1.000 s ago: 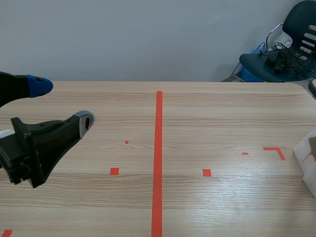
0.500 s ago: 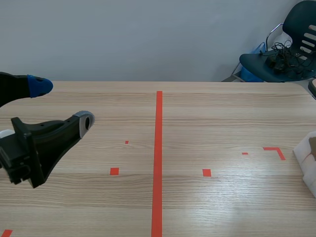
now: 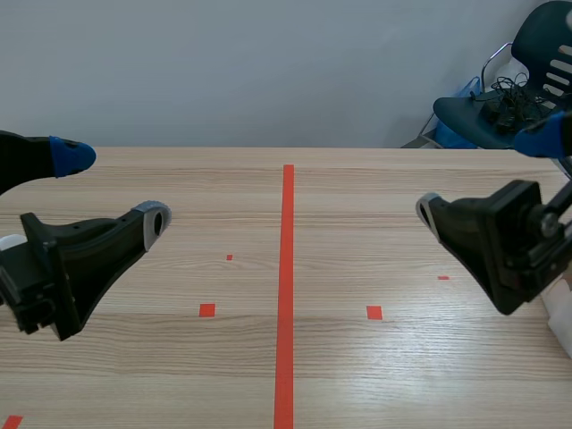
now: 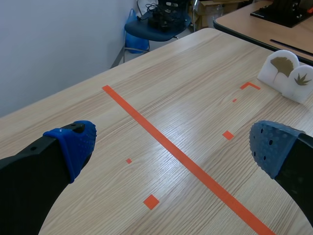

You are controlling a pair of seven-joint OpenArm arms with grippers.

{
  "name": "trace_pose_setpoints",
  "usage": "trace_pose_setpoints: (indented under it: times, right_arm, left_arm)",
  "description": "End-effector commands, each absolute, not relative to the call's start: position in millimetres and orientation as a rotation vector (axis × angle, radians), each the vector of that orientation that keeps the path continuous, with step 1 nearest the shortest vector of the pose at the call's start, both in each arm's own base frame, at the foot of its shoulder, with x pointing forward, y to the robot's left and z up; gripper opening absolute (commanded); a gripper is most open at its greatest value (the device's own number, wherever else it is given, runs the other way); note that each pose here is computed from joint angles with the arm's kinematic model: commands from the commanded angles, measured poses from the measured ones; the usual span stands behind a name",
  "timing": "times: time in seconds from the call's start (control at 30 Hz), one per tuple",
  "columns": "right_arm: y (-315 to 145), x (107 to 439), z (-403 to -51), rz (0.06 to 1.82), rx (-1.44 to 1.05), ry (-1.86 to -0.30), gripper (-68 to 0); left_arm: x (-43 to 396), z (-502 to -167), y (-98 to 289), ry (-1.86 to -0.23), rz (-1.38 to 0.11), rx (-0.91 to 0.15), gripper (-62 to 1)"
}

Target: Do the leaf sorting experiment

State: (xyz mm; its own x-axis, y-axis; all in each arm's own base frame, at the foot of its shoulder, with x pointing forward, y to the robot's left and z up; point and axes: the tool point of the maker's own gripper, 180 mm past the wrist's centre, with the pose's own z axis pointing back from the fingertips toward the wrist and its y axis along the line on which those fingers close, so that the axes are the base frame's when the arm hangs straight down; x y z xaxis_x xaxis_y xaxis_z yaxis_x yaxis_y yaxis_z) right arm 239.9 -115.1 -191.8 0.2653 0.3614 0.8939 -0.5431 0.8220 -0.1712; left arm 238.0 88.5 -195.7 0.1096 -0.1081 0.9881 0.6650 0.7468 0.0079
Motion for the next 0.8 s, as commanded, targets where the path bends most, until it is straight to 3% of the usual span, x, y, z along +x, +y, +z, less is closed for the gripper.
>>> trace_pose_setpoints:
  times: [0.0, 0.3, 0.77]
  right_arm:
    - [-121.9, 246.8, -190.5, 0.576, 0.178, -1.178, 0.4]
    - [-122.1, 246.0, -191.7, 0.513, 0.194, -1.192, 0.4]
    - [-130.0, 248.7, -193.9, 0.557, 0.103, -1.193, 0.4]
  left_arm:
    - [239.5, -187.9, 87.0, -1.384, -0.592, -0.526, 1.4]
    - [239.4, -187.6, 87.0, -1.386, -0.591, -0.527, 1.4]
    - [238.9, -188.3, 87.0, -1.383, -0.59, -0.527, 1.4]
